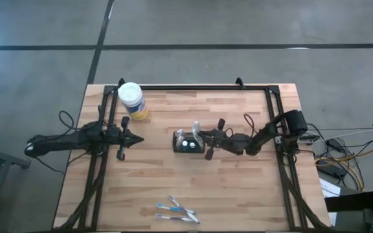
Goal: Pick & Place toothbrushing station
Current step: Put the green toothbrush into the wire organizer
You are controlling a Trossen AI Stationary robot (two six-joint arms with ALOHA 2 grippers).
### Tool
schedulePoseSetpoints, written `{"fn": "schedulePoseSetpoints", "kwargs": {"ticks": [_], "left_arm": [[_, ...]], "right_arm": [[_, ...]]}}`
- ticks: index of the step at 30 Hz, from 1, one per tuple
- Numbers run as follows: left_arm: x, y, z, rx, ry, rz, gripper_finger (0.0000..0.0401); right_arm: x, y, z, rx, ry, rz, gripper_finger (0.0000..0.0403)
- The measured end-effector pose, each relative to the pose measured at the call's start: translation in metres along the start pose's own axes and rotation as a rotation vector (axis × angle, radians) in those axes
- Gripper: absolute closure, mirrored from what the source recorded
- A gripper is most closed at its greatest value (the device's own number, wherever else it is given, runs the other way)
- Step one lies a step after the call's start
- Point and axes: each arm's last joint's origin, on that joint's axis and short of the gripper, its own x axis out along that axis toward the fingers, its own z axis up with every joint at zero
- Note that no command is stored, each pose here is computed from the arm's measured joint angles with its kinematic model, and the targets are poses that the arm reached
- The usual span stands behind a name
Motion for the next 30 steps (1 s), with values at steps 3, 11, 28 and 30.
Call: {"fn": "schedulePoseSetpoints", "kwargs": {"ticks": [3, 11, 28, 30], "left_arm": [[0.0, 0.0, 0.0, 0.0, -0.001, 0.0, 0.0389], [0.0, 0.0, 0.0, -0.005, -0.002, 0.0, 0.0389], [0.0, 0.0, 0.0, -0.006, -0.003, 0.0, 0.0389], [0.0, 0.0, 0.0, -0.006, -0.003, 0.0, 0.0389]], "right_arm": [[0.0, 0.0, 0.0, 0.037, 0.012, 0.003, 0.0361], [0.0, 0.0, -0.001, 0.074, 0.015, 0.003, 0.0281], [-0.002, -0.001, 0.026, 0.066, -0.076, -0.006, 0.0224], [-0.002, -0.002, 0.027, 0.067, -0.078, -0.007, 0.0234]]}}
